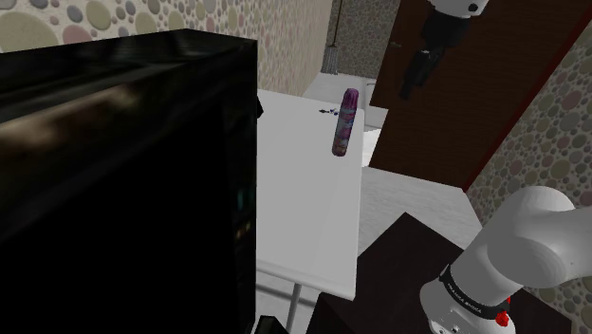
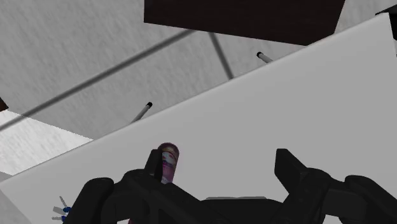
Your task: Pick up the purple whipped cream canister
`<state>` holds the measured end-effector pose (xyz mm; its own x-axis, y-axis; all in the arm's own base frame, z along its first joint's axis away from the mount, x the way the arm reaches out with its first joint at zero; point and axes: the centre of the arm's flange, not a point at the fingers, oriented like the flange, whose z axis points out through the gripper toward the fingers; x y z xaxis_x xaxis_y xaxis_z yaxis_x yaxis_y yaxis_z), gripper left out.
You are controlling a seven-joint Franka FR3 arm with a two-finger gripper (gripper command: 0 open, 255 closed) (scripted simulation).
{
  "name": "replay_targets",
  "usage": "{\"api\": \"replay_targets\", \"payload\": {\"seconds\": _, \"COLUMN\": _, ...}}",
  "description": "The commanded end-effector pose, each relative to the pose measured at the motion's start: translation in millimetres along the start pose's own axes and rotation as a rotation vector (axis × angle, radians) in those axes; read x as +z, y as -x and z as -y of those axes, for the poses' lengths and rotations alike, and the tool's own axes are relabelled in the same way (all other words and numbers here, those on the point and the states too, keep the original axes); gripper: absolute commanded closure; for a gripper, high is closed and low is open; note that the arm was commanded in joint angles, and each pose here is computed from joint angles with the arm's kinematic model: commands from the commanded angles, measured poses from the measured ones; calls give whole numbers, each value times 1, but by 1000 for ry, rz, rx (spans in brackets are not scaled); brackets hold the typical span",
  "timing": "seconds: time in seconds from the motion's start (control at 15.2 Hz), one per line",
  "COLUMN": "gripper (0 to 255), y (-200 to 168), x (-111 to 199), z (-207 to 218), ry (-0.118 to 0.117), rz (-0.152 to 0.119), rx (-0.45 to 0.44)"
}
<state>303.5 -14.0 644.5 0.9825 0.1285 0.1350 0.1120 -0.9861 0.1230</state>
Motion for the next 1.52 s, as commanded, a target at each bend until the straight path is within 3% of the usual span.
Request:
{"api": "replay_targets", "payload": {"seconds": 0.0, "gripper": 0, "y": 0, "x": 0, "z": 0, "ry": 0, "rz": 0, "rx": 0}}
{"api": "replay_targets", "payload": {"seconds": 1.19, "gripper": 0, "y": -195, "x": 105, "z": -118, "ry": -136, "rz": 27, "rx": -86}}
{"api": "replay_targets", "payload": {"seconds": 1.45, "gripper": 0, "y": -197, "x": 123, "z": -119, "ry": -139, "rz": 28, "rx": -88}}
